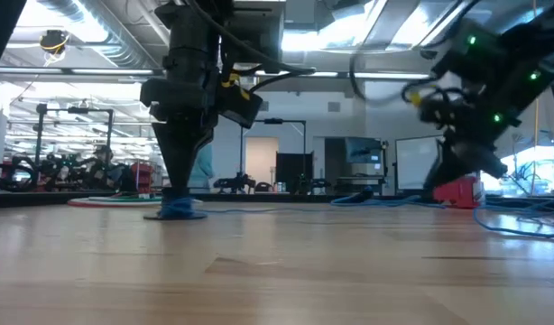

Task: Coil cords
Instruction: Uncoil the blue wire from the spool

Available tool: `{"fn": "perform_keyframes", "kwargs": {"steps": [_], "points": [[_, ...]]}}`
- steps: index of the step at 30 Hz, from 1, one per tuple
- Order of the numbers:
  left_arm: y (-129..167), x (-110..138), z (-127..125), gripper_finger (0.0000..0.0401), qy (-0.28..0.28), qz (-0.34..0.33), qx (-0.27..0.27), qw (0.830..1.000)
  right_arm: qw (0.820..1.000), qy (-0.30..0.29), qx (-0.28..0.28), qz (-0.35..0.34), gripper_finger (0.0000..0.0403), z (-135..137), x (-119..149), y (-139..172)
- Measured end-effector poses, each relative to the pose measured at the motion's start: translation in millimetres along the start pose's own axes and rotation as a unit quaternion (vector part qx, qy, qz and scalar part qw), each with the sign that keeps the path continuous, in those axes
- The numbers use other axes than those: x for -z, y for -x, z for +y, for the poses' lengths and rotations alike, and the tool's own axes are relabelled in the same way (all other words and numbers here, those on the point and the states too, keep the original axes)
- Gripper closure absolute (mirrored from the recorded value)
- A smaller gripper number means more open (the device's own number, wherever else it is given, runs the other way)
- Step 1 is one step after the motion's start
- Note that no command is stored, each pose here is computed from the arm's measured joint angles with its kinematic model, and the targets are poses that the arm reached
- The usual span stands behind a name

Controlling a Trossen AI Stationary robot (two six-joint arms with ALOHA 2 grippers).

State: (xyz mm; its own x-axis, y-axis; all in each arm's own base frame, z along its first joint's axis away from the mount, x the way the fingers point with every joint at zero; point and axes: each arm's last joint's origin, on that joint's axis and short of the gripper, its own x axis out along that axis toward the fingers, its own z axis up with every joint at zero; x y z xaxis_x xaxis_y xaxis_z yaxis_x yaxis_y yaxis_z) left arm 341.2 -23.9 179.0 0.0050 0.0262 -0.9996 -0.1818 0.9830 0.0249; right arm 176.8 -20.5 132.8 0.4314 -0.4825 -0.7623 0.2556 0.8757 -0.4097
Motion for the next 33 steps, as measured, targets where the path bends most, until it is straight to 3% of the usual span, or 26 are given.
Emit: {"fn": "perform_keyframes", "kwargs": {"steps": [6,11,16,20,27,33], "points": [[0,0,1,0.038,0.002,0.0,0.0,1.0,0.991,-0.067,-0.047,-0.103,0.0368,-1,-19,7],[0,-1,0,0.038,0.002,-0.002,0.001,1.0,0.974,-0.072,-0.137,-0.168,0.0303,3,-33,10],[0,-1,0,0.038,0.0,-0.005,0.002,1.0,0.956,-0.078,-0.149,-0.241,0.0228,2,-49,14],[0,-2,0,0.038,0.0,-0.008,0.002,1.0,0.951,-0.056,-0.135,-0.273,0.0193,1,-55,14],[0,-3,0,0.038,-0.003,-0.015,0.004,1.0,0.946,-0.055,-0.119,-0.297,0.019,10,-63,-4],[0,-3,0,0.038,-0.009,-0.015,0.004,1.0,0.966,-0.062,-0.118,-0.221,0.0203,27,-77,-43]]}}
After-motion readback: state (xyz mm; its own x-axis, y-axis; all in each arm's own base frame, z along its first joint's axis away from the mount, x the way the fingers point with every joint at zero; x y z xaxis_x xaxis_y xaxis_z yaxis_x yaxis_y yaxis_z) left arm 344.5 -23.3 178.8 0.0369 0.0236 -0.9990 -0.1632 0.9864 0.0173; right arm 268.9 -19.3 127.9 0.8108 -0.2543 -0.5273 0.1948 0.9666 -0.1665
